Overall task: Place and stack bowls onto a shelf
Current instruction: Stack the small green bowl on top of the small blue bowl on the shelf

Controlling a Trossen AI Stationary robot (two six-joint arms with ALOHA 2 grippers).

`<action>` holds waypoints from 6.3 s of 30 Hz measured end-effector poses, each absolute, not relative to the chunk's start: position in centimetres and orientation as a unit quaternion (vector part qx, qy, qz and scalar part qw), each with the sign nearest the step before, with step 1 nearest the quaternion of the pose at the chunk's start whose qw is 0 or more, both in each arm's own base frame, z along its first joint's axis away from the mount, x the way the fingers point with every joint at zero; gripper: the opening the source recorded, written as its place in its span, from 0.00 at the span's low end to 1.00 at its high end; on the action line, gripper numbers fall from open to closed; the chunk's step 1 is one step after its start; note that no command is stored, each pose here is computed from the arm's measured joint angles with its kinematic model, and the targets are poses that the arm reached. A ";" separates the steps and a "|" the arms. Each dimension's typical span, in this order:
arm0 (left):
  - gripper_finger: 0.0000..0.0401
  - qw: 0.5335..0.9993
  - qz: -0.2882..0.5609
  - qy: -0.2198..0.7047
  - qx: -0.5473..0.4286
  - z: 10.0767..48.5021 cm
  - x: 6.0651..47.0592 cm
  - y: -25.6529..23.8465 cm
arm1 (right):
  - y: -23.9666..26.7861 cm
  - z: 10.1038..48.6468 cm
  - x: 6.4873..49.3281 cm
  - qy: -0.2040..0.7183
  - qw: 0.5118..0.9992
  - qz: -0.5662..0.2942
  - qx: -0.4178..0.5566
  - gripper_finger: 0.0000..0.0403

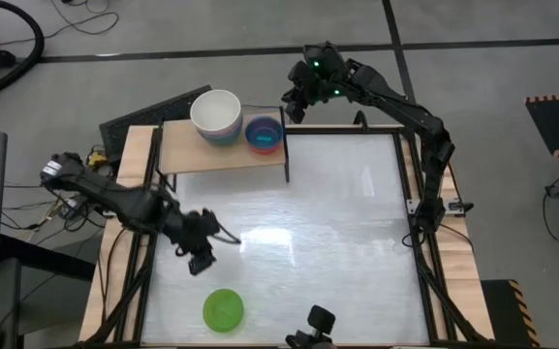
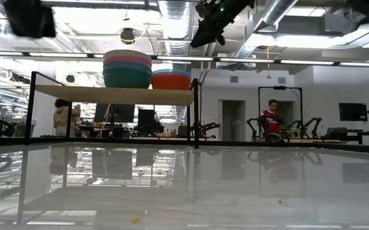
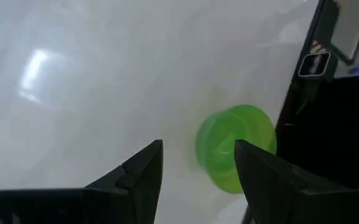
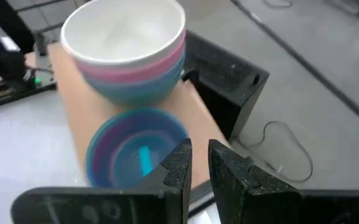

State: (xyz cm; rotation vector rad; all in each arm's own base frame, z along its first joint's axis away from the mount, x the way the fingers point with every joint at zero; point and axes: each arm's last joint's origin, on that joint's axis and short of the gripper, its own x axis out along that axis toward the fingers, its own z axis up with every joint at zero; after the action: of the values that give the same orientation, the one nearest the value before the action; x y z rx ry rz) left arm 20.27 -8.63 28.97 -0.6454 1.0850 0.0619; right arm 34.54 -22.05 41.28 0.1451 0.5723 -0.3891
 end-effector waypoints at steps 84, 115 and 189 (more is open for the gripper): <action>0.00 0.807 0.571 0.149 -0.004 35.7 25.4 -4.7 | -13.0 48.5 30.8 0.213 0.970 -0.111 -0.045 0.20; 0.00 0.774 0.625 0.079 0.069 52.5 26.6 3.6 | -6.6 51.7 34.5 0.060 0.946 -0.207 -0.240 0.20; 0.55 0.829 0.434 0.067 0.345 61.5 21.8 -3.6 | -20.2 39.6 38.9 0.249 0.930 -0.265 0.053 0.06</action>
State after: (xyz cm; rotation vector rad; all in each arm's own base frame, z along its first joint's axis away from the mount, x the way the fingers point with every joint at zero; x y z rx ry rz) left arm 21.79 -3.55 61.49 0.7324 0.1431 0.9208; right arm 38.95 -20.15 39.65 0.1094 0.5090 -0.5435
